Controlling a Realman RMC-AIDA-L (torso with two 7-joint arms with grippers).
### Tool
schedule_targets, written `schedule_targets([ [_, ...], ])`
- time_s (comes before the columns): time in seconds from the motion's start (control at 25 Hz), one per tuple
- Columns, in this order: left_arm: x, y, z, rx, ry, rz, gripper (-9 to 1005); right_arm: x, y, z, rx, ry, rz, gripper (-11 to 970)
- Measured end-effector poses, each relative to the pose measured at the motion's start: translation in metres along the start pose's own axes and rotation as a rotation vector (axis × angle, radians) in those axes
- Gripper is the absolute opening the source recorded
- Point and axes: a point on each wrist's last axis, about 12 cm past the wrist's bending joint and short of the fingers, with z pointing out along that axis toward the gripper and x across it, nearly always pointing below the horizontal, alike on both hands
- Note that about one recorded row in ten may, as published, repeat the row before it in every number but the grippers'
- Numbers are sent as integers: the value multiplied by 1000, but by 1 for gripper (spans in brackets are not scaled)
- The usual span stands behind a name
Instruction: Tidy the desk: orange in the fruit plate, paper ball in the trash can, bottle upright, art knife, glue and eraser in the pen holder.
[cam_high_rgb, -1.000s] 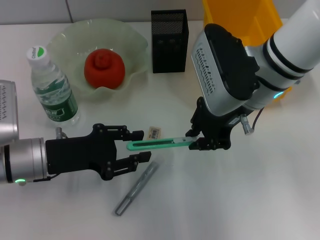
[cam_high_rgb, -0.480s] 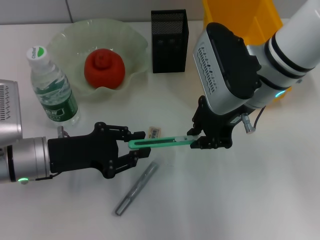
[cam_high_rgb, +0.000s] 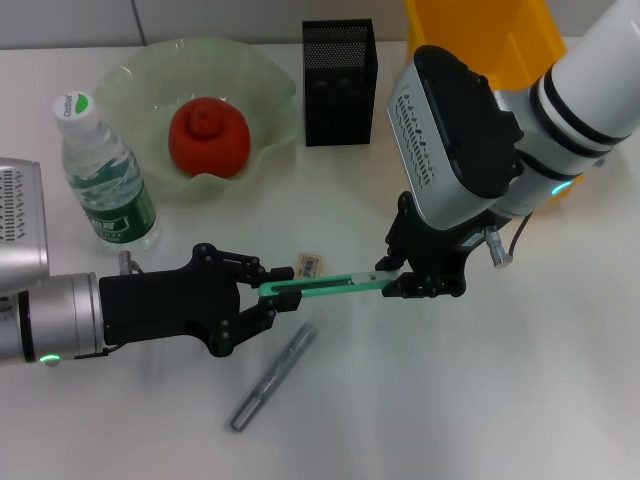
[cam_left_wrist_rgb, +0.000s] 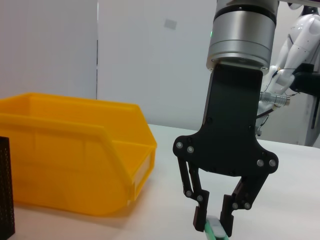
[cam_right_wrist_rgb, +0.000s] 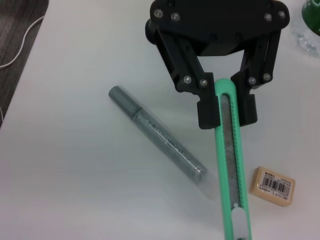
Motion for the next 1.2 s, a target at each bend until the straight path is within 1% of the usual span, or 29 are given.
schedule_targets([
  [0.2,0,0,0,0,0,1,199,0,0,0,0,0,-1,194],
  [0.96,-3,3,1,-6,-6,-4,200,-2,0,-1,0,3,13,212],
  [1.2,-3,2,1,-4,-9,-7,201,-2,0,-3,8,-1,13,448],
])
